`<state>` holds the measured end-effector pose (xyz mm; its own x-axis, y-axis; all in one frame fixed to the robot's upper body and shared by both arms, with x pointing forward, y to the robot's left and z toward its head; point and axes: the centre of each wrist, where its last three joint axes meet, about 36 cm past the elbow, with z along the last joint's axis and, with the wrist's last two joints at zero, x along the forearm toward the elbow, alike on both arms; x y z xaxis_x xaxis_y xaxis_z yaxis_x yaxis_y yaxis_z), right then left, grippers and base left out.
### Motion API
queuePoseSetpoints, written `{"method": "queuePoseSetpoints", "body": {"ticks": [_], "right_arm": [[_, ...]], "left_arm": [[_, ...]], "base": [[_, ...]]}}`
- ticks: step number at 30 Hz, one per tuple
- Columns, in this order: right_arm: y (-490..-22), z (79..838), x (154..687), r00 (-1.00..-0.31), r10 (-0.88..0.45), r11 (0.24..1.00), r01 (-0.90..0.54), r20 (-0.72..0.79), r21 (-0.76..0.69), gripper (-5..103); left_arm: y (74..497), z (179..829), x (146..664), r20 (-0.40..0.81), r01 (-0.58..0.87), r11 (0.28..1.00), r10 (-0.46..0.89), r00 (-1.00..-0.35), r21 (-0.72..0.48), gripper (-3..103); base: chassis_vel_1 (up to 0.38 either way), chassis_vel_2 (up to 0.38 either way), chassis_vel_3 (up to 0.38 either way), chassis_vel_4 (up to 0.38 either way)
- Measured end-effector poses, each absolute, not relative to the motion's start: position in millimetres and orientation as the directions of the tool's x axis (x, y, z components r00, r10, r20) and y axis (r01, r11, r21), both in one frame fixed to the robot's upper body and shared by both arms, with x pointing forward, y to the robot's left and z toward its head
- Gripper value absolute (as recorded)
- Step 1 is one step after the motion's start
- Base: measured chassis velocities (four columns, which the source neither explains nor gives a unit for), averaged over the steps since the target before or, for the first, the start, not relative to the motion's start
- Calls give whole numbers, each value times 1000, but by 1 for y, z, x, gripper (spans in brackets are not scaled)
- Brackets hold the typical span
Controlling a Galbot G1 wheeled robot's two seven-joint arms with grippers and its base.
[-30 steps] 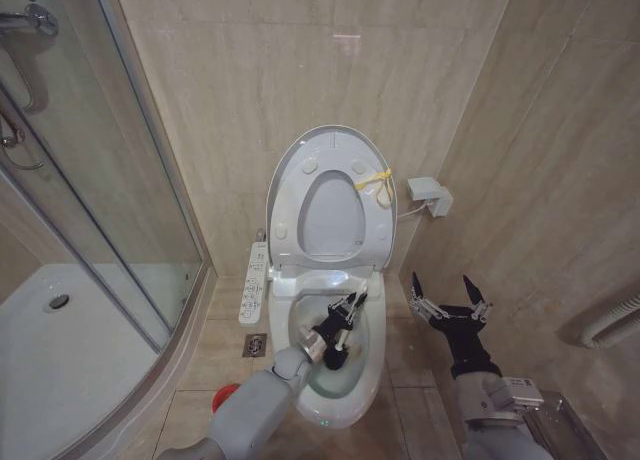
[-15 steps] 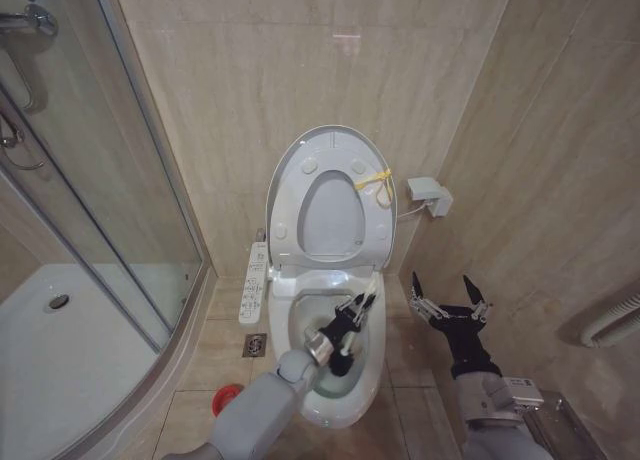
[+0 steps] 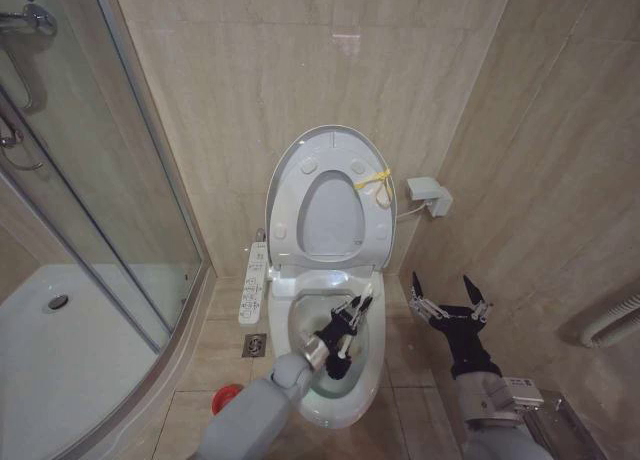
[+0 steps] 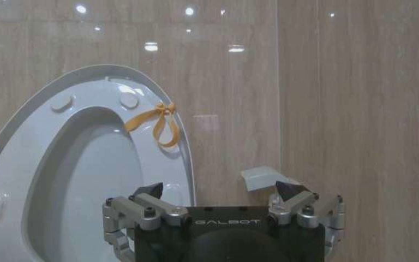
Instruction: Open the toilet lid, clean the toilet bowl with a toilet brush, close the toilet lid, and flush.
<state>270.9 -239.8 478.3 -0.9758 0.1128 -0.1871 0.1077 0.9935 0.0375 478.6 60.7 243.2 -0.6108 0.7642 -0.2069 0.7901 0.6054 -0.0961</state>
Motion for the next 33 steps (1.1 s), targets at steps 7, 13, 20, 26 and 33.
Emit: {"method": "queuePoseSetpoints", "body": {"ticks": [7,13,20,26,33], "right_arm": [[-240,478,271,-976,113,993,108,-187,38,100],[-240,478,271,-976,113,993,108,-187,38,100],[-240,478,271,-976,113,993,108,-187,37,100],[-240,478,271,-976,113,993,108,-187,37,100],[-240,478,271,-976,113,993,108,-187,38,100]], "left_arm": [[110,229,440,-183,750,652,728,-661,-112,19],[137,224,425,-167,724,680,706,-688,-113,19],[156,219,397,-147,715,689,700,-699,-122,19],[163,213,383,-132,721,682,709,-693,-122,19],[154,224,402,-172,730,676,710,-683,-103,19]], "base": [[0,0,0,0],[0,0,0,0],[0,0,0,0],[0,0,0,0],[0,0,0,0]]}}
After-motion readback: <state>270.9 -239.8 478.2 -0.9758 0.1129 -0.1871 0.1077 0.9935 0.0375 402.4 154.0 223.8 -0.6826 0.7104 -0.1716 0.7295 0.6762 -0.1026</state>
